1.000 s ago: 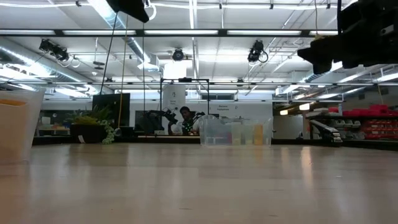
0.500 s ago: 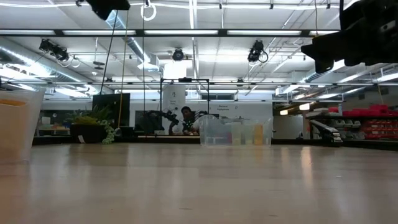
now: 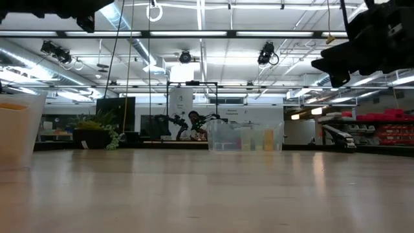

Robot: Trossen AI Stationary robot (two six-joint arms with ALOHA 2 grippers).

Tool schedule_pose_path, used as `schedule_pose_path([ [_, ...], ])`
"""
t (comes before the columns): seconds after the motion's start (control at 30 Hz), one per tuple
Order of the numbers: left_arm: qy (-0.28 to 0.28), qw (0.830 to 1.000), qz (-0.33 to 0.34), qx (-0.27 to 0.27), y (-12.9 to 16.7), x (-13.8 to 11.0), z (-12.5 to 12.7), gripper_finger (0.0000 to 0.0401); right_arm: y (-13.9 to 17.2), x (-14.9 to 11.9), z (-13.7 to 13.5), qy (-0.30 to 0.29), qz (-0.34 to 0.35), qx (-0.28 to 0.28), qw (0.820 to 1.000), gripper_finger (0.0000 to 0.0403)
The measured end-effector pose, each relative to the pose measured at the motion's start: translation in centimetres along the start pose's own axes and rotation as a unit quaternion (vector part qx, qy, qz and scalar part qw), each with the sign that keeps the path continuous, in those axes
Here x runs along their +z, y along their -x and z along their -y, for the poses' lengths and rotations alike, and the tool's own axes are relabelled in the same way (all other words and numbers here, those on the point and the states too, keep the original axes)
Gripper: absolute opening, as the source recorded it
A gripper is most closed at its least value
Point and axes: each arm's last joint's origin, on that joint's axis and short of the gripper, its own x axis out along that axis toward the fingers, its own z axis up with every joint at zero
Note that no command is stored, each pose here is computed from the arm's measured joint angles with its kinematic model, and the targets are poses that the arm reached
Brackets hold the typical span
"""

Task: Pick and place medicine bottles into bin by pill shape (circle, oval)
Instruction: Return to Home Position

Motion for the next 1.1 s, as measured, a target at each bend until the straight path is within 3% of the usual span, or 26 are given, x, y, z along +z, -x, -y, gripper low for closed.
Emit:
schedule_pose_path([
  [0.2, -0.001, 0.998, 0.058, -0.011, 0.1, -3.4, 0.3, 0.0009, 0.0, 0.0, 0.1, -0.059, 0.003, -0.025, 0.998, 0.0168],
  [0.4, -0.014, 0.998, 0.058, -0.023, 0.2, -6.0, 0.5, 0.0006, 0.0, 0.0, 0.2, -0.063, 0.003, -0.026, 0.998, 0.0168],
  [0.8, -0.006, 0.993, 0.099, -0.071, 1.3, -5.7, 0.5, 0.0004, 0.0, 0.0, 0.2, -0.064, 0.003, -0.026, 0.998, 0.0168],
  [1.1, 0.017, 0.991, 0.082, -0.102, 3.0, -6.3, 0.2, 0.0003, 0.0, 0.0, 0.2, -0.063, 0.003, -0.026, 0.998, 0.0168],
])
